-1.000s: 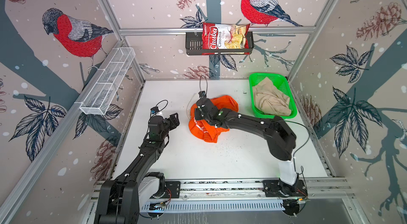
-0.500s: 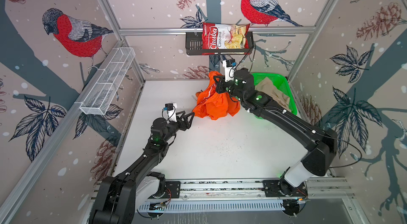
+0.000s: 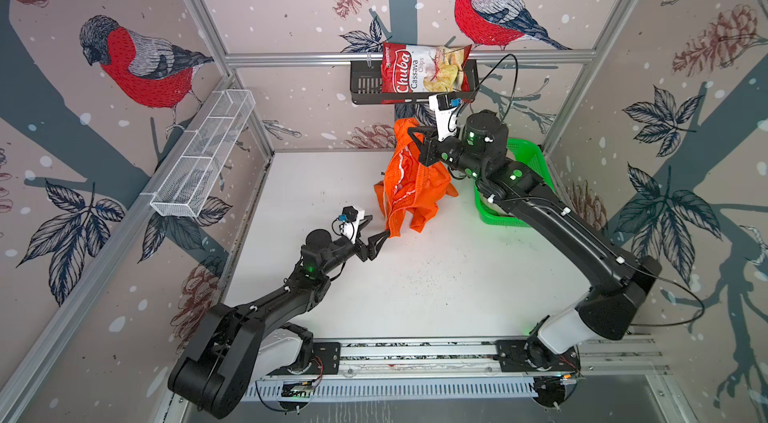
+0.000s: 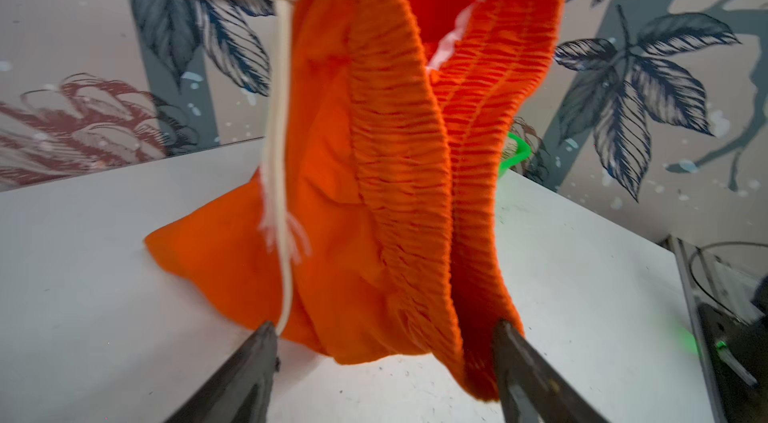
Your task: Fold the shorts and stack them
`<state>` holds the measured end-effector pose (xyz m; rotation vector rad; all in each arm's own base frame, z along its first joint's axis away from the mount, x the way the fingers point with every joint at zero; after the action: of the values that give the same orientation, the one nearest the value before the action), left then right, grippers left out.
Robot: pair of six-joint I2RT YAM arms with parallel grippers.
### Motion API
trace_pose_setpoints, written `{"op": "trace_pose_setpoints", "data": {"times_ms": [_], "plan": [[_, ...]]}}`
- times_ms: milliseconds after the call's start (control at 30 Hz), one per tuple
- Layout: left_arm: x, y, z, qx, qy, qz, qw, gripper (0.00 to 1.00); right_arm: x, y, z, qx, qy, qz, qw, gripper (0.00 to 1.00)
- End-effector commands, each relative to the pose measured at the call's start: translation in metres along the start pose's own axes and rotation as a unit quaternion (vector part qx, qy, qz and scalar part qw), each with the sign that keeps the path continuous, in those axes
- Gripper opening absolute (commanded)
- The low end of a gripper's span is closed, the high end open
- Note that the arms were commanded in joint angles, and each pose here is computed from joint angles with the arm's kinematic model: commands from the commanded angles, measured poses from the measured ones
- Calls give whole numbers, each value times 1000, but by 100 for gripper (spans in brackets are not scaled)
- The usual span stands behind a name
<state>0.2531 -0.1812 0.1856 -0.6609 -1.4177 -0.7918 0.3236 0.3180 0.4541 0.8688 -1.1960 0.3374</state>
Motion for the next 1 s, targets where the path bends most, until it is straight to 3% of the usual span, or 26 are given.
{"op": "trace_pose_setpoints", "data": {"times_ms": [0,300,467,533,633,700,800,967], "plan": [[20,-13,-2,-29,-61,-61,996,80,13,9,5,18,-22,9,1000,1],[17,-20,-19,-38,-57,-70,995,81,14,10,6,21,-22,5,1000,1],[10,7,-26,52,-32,-43,997,75,15,14,8,34,-21,1,999,1],[11,9,-28,59,-34,-46,997,65,17,15,10,38,-22,2,999,1],[15,16,-28,80,-30,-42,995,28,20,11,13,24,-27,5,999,1],[19,21,-27,100,-13,-37,994,11,24,4,18,7,-32,1,999,1],[25,30,-22,130,31,-43,990,0,31,-10,31,-15,-45,-6,999,1],[58,38,0,168,96,-77,978,0,49,-43,67,-62,-78,-19,995,1]]}}
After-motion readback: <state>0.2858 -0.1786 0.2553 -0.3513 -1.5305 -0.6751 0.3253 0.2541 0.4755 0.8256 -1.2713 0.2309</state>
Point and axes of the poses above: each gripper's point midway between its finger pads, its own z axis back along the fingers, its own y axis along the line the jaws close on, x = y × z, the point moved 4 cm from there along z, back along the fingers, and after that the axes turned 13 degrees about -z, right-handed, at the moved point
